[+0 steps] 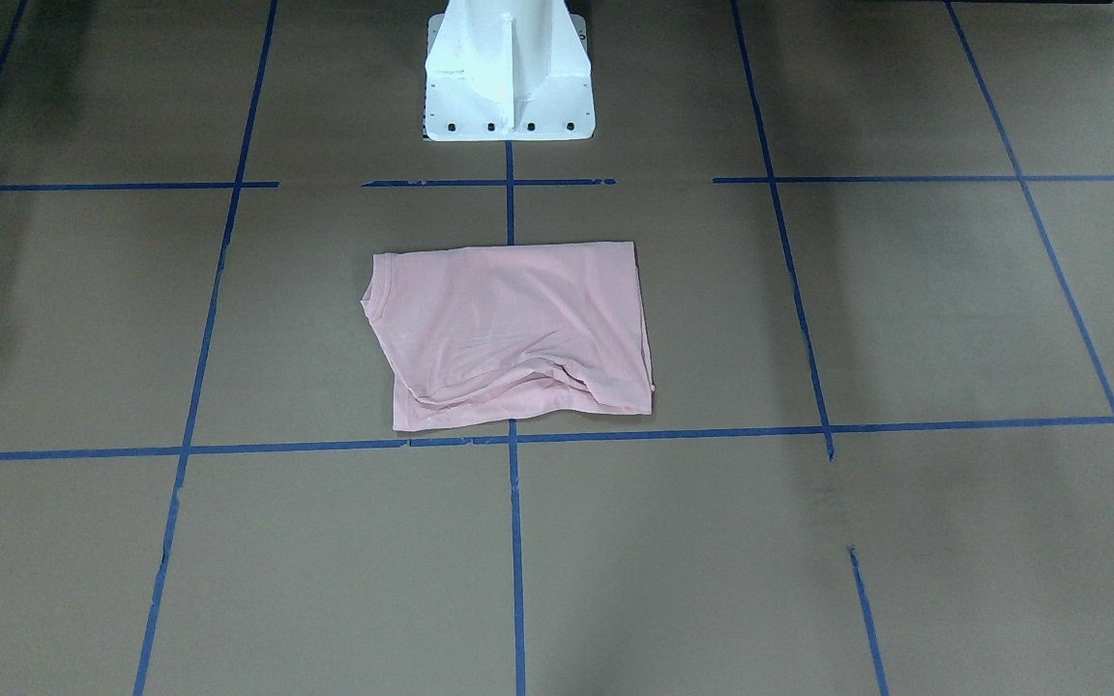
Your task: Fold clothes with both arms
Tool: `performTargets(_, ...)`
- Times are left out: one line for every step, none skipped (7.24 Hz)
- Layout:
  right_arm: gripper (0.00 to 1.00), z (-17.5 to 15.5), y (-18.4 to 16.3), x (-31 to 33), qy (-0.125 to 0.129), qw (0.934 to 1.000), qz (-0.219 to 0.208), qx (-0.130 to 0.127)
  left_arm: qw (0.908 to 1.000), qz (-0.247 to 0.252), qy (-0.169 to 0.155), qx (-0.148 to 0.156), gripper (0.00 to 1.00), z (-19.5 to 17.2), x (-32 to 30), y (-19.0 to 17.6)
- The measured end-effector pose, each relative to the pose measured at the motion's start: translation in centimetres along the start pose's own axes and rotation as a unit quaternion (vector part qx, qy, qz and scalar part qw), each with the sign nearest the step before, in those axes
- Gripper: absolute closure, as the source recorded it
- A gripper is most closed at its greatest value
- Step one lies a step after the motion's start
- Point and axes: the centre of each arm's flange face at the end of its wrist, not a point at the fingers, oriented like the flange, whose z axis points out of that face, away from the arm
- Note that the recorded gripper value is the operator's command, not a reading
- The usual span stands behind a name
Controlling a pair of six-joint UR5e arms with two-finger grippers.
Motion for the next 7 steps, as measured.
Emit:
performTargets(0.0, -0.8, 0.4, -0.3, 0.011, 0.9999, 0.002, 0.0, 0.9999, -0.016, -0.001, 0.003, 0.0, -1.1, -0.9, 0.3)
performTargets(0.0, -1.5, 0.7, 0.1, 0.015, 0.9999, 0.007, 0.004, 0.9994, -0.033, -0.001, 0.003, 0.0, -2.1, -1.5, 0.7)
performTargets(0.0, -1.9, 1.2, 0.9, 0.016, 0.9998, 0.01, 0.008, 0.9992, -0.04, -0.001, 0.006, 0.0, -2.9, -1.6, 0.9)
performTargets(0.0, -2.1, 1.9, 1.7, 0.016, 0.9998, 0.011, 0.009, 0.999, -0.043, -0.001, 0.009, 0.0, -3.5, -1.5, 0.9)
performTargets(0.0, -2.1, 2.3, 2.1, 0.014, 0.9998, 0.012, 0.01, 0.9989, -0.045, -0.003, 0.01, 0.0, -3.6, -1.5, 1.0)
performTargets(0.0, -2.1, 2.5, 2.3, 0.013, 0.9998, 0.012, 0.01, 0.9988, -0.048, -0.005, 0.008, 0.0, -3.4, -1.7, 1.1)
performTargets(0.0, -2.1, 2.6, 2.4, 0.013, 0.9998, 0.012, 0.011, 0.9988, -0.049, -0.006, 0.004, 0.0, -3.0, -2.0, 1.4)
